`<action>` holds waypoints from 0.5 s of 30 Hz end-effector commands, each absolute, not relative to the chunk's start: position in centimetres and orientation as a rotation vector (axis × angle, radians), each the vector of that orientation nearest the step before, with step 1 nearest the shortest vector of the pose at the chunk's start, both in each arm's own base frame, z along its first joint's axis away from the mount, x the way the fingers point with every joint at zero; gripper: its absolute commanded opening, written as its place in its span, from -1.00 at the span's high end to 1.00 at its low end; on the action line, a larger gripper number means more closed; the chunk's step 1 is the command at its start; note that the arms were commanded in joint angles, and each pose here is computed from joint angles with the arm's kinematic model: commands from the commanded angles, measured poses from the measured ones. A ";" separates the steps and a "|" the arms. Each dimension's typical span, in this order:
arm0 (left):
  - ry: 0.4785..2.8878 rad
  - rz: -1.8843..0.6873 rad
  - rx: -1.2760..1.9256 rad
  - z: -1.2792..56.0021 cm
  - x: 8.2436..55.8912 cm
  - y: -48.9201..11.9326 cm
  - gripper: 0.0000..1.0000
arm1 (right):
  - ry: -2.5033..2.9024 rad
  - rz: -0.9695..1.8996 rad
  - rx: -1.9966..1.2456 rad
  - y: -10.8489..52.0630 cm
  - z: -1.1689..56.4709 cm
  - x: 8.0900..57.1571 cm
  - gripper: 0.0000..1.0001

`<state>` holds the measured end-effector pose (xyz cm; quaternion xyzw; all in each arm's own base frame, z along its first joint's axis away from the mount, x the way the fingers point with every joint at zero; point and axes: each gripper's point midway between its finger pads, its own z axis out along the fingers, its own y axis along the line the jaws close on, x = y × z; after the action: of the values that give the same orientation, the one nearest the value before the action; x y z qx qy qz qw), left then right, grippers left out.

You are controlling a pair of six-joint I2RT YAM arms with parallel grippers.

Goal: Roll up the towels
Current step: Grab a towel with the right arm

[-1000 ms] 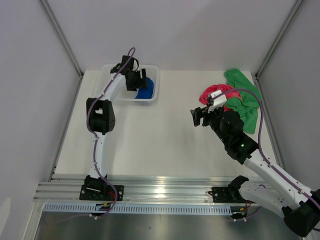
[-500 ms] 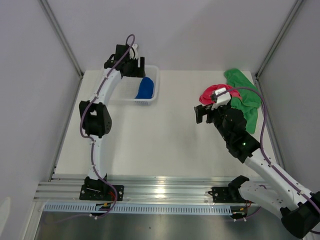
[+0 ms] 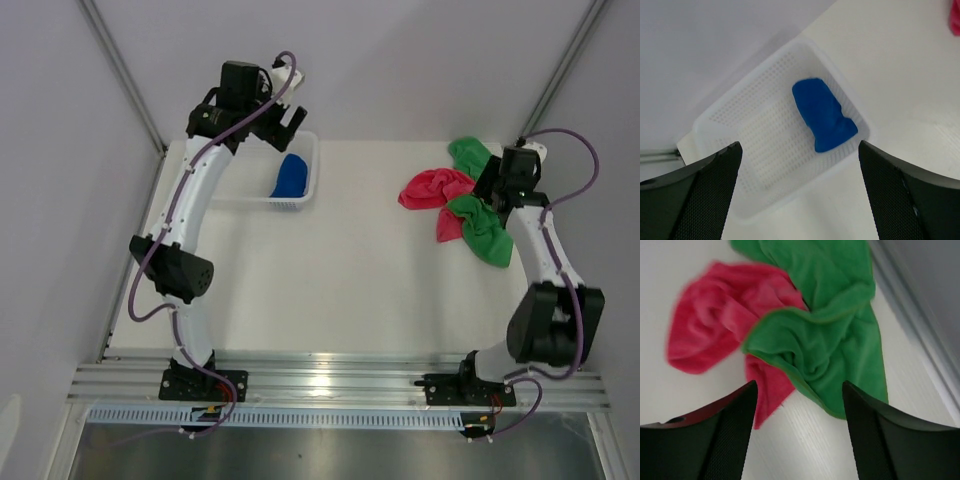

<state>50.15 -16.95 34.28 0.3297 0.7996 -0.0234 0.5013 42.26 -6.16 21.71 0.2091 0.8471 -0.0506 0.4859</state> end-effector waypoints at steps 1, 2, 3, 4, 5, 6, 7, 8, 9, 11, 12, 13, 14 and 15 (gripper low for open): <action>2.111 0.039 0.840 30.4 47.4 -14.3 -0.99 | 2.298 -0.128 0.646 -6.6 14.9 41.3 -0.45; 2.131 0.007 0.861 29.8 46.3 -14.5 -0.99 | 2.304 -0.130 0.648 -6.7 14.3 41.8 -0.46; 2.142 -0.019 0.888 29.5 45.5 -14.6 -0.98 | 2.316 -0.130 0.648 -6.8 13.9 42.2 -0.44; 2.151 -0.048 0.929 29.0 44.7 -14.8 -0.94 | 2.338 -0.132 0.643 -6.9 12.9 42.7 -0.42; 2.225 -0.123 1.002 25.7 42.9 -15.2 -0.79 | 2.347 -0.135 0.633 -6.9 12.6 42.8 -0.40; 2.209 -0.138 1.042 25.6 41.9 -15.2 -0.66 | 2.365 -0.153 0.605 -7.1 12.1 42.8 -0.33; 2.251 -0.167 1.085 23.5 40.8 -15.3 -0.51 | 2.385 -0.167 0.594 -7.2 11.4 42.6 -0.31; 2.288 -0.194 1.131 21.5 39.7 -15.4 -0.29 | 2.409 -0.179 0.582 -7.2 10.7 42.2 -0.31; 2.276 -0.225 1.175 20.9 39.1 -15.8 -0.22 | 2.430 -0.188 0.560 -7.3 10.1 41.8 -0.31; 2.326 -0.236 1.221 17.9 38.1 -16.0 -0.18 | 2.467 -0.174 0.534 -7.0 8.5 41.2 -0.32; 2.354 -0.236 1.214 16.1 37.9 -16.0 -0.17 | 2.476 -0.172 0.521 -7.0 8.0 41.0 -0.32; 2.365 -0.226 1.199 15.6 38.0 -15.9 -0.16 | 2.484 -0.175 0.501 -7.0 7.7 41.0 -0.32; 2.372 -0.226 1.182 15.3 38.2 -16.0 -0.16 | 2.485 -0.170 0.489 -6.9 7.4 41.1 -0.33; 2.381 -0.233 1.143 15.0 38.4 -16.1 -0.17 | 2.494 -0.159 0.474 -6.7 7.0 41.1 -0.32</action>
<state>37.18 -14.64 13.16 0.4197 0.8854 -0.0719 0.1861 40.66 -6.86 7.56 0.2016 0.9336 -0.0667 0.2887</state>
